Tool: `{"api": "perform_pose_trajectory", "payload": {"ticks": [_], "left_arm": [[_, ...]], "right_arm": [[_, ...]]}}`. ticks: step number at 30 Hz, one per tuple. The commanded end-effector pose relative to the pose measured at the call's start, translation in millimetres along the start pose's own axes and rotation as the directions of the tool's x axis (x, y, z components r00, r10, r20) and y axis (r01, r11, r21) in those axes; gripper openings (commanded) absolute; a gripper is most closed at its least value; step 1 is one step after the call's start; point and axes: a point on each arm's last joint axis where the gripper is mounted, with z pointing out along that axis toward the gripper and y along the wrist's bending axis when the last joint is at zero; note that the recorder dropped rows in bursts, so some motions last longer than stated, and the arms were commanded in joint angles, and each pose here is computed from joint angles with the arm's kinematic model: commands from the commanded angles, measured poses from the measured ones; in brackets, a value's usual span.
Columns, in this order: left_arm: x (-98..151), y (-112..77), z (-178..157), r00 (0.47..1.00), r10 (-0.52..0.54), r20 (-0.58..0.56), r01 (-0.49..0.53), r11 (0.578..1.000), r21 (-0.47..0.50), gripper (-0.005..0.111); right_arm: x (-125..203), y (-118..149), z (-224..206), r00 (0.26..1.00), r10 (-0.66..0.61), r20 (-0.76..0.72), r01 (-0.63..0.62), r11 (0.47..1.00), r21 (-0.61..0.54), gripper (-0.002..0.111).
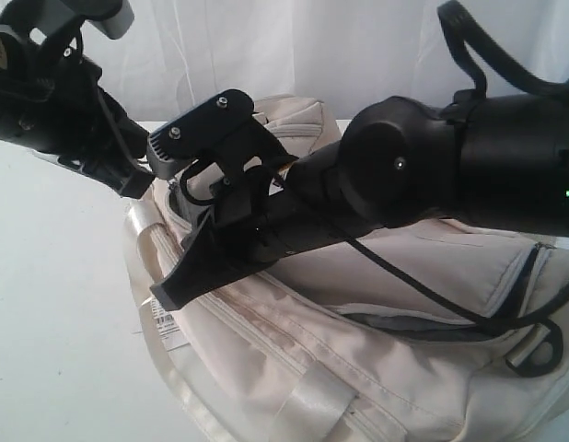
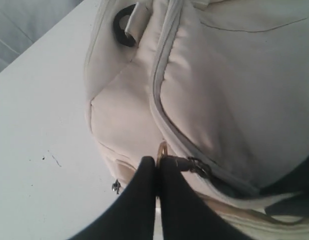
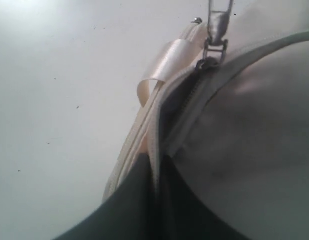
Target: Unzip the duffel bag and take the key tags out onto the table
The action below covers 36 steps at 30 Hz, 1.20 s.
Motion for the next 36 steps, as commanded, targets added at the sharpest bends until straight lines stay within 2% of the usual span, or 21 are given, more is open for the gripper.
{"api": "perform_pose_trajectory", "payload": {"ticks": [1, 7, 13, 19, 26, 36], "left_arm": [[-6.0, 4.7, 11.0, 0.998, 0.035, 0.044, -0.034, 0.999, -0.04, 0.0], [-10.9, 5.6, 19.0, 0.995, 0.031, 0.092, -0.026, 0.998, -0.05, 0.0], [-10.5, 15.9, 18.9, 0.993, -0.015, 0.114, 0.024, 0.996, -0.081, 0.0], [-9.0, 25.9, 18.8, 0.991, -0.046, 0.128, 0.06, 0.992, -0.11, 0.0], [-8.1, 26.0, 30.8, 0.991, -0.057, 0.118, 0.069, 0.992, -0.103, 0.0], [-21.4, 30.0, 53.2, 0.981, -0.119, 0.156, 0.134, 0.987, -0.086, 0.0]], "right_arm": [[8.8, 8.5, -5.4, 0.99, 0.095, -0.102, -0.102, 0.992, -0.073, 0.0], [3.7, 18.3, -20.8, 0.991, 0.099, -0.085, -0.108, 0.989, -0.103, 0.0], [4.8, 21.4, -31.7, 0.987, 0.113, -0.117, -0.127, 0.985, -0.116, 0.0], [25.4, 22.2, -35.1, 0.978, 0.126, -0.165, -0.145, 0.983, -0.108, 0.0], [53.4, 24.7, -49.7, 0.97, 0.127, -0.209, -0.15, 0.984, -0.1, 0.0], [73.9, 31.6, -80.1, 0.964, 0.153, -0.218, -0.181, 0.977, -0.117, 0.0]]}}
